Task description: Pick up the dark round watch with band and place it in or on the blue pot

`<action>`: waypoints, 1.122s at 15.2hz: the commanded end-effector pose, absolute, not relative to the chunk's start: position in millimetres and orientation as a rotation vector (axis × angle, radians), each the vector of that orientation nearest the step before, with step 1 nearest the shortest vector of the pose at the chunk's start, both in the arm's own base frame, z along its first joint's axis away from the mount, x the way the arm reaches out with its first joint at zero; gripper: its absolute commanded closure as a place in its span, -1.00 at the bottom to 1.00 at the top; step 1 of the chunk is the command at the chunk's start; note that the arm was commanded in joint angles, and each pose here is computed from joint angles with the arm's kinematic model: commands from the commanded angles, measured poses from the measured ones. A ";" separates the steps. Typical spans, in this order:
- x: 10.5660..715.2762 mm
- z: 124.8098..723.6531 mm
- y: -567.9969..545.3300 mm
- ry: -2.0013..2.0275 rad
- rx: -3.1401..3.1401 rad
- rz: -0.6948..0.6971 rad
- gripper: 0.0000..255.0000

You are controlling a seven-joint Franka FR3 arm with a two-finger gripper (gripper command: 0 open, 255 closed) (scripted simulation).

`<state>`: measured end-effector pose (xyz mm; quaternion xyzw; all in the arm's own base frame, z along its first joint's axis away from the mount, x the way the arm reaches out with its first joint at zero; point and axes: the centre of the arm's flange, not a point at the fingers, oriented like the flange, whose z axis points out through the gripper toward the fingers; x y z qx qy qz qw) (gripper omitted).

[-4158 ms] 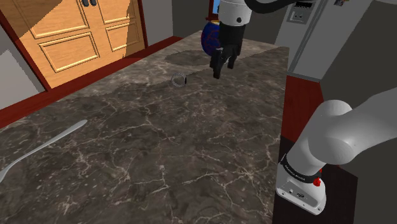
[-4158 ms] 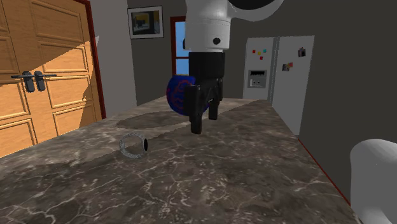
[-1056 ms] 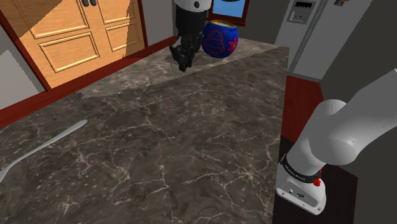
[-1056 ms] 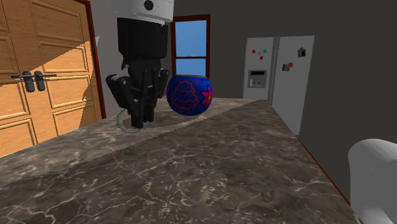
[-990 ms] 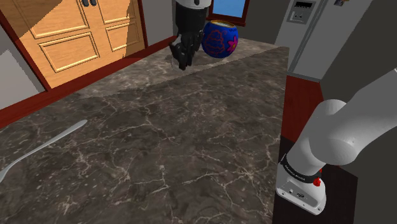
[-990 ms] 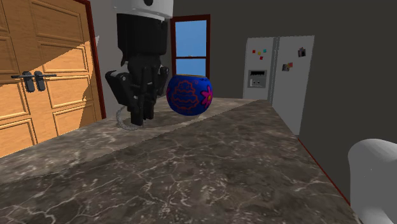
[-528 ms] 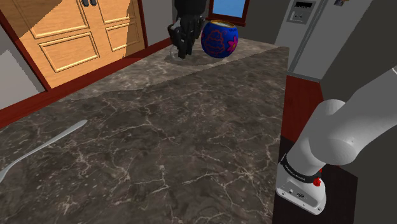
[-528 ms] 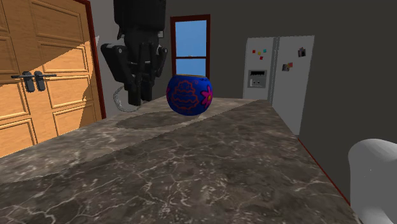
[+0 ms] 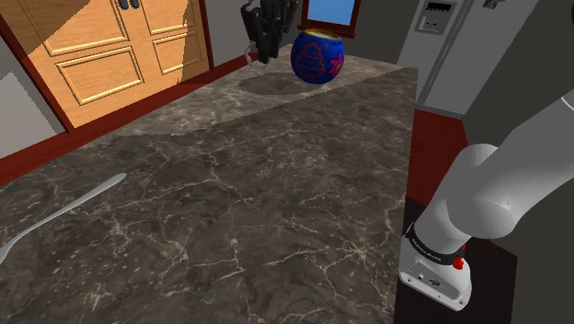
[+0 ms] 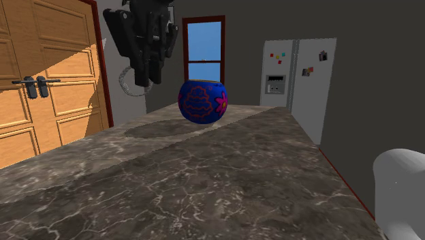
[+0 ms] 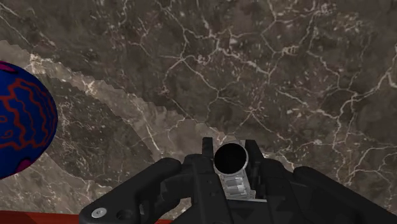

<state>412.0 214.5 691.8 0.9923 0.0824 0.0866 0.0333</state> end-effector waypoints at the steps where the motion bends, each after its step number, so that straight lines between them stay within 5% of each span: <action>1: 411.4 701.9 214.8 0.253 3.053 0.266 1.00; 17: 421.7 769.0 176.6 0.253 3.053 0.266 1.00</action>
